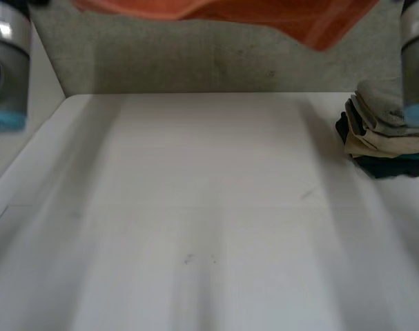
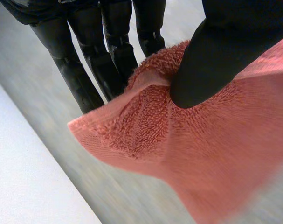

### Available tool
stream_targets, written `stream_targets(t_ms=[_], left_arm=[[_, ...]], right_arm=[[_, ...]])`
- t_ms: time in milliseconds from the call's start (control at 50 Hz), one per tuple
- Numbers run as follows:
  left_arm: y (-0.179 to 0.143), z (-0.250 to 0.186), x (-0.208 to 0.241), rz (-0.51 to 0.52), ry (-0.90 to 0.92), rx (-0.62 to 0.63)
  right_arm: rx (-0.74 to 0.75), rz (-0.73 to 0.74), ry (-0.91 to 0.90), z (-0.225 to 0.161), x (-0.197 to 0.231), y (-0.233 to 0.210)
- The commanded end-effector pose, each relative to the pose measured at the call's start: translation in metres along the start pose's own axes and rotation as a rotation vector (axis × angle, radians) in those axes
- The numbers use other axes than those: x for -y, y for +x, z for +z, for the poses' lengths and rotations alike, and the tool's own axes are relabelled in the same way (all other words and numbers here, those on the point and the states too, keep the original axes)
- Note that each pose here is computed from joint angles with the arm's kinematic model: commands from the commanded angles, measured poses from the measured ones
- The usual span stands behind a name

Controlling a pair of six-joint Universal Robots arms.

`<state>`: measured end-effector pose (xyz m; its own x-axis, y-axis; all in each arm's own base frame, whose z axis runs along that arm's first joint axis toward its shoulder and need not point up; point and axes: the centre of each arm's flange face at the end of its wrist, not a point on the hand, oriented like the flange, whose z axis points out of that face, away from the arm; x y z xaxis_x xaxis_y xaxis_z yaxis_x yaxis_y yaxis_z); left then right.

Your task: Fold the laundry.

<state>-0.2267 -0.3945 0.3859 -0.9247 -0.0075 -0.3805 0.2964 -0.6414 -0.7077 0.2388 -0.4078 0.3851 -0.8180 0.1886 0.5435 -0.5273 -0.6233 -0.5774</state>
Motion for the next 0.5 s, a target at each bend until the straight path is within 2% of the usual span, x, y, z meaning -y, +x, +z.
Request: stream_targets(t_ms=[20, 140, 260, 340, 440, 500], left_arm=[[0.035, -0.061, -0.069, -0.016, -0.264, -0.125], [0.070, -0.120, -0.133, -0.033, -0.483, -0.233], [0.078, -0.161, -0.149, -0.016, -0.625, -0.300], [0.063, -0.187, -0.125, 0.052, -0.717, -0.363], [0.021, -0.230, -0.087, 0.184, -0.915, -0.451], [0.010, -0.252, -0.070, 0.221, -1.013, -0.518]], right_arm=[[0.203, 0.044, -0.188, -0.054, -0.047, -0.043], [0.403, 0.068, -0.373, -0.117, -0.089, -0.087], [0.568, 0.081, -0.569, -0.160, -0.097, -0.095], [0.721, 0.075, -0.771, -0.195, -0.098, -0.084], [0.921, -0.037, -0.999, -0.232, -0.076, -0.023], [1.000, -0.118, -1.047, -0.248, -0.069, 0.000]])
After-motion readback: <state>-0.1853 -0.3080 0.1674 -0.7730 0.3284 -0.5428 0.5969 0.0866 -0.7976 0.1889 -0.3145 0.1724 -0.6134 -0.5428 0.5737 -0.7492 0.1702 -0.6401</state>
